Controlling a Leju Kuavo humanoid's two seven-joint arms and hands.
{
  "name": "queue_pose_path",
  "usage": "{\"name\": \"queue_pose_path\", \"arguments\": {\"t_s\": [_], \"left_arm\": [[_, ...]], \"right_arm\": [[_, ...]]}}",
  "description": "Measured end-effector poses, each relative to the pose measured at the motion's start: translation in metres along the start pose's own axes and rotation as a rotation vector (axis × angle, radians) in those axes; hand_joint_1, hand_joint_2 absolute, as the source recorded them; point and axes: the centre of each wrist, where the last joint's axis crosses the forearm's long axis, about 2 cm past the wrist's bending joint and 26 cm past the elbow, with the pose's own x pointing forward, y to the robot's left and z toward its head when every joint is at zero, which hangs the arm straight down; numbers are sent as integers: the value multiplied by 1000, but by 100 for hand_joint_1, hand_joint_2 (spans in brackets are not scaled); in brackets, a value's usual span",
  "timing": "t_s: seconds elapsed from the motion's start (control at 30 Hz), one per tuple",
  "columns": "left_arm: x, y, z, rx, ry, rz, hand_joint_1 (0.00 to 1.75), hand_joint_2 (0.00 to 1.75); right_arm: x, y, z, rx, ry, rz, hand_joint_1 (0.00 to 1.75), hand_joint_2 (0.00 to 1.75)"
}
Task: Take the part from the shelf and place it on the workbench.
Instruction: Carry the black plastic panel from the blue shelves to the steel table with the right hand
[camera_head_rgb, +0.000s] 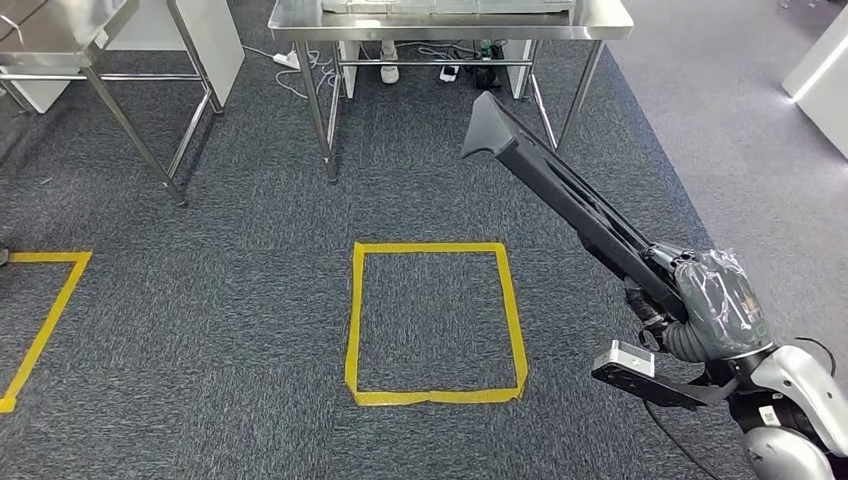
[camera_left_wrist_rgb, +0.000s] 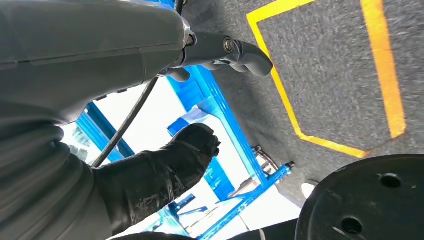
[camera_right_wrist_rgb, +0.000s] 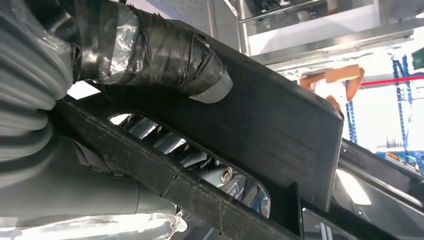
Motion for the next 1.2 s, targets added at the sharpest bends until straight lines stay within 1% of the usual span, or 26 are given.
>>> {"name": "queue_pose_path", "arguments": {"t_s": [0.37, 0.6, 0.77, 0.93, 1.03, 1.13, 1.2], "left_arm": [[3, -2, 0, -6, -10, -5, 0, 175], [-4, 0, -1, -1, 5, -2, 0, 175], [-4, 4, 1, 8, 3, 2, 0, 175], [-3, 3, 1, 6, 0, 2, 0, 175], [-4, 0, -1, 0, 3, -2, 0, 175], [-5, 0, -1, 2, 8, -5, 0, 175], [-3, 1, 0, 6, 8, -6, 0, 175]], "right_arm": [[-1, 0, -5, 2, -5, 0, 175, 175], [-1, 0, -7, 5, -1, -1, 175, 175], [-4, -1, -11, 19, 15, 20, 175, 175], [-8, -6, -18, 34, 31, 65, 175, 175], [-12, -9, -24, 73, 63, 153, 175, 175], [-20, -18, -39, 111, 74, 345, 175, 175], [-26, -27, -50, 151, 65, 446, 175, 175]]}}
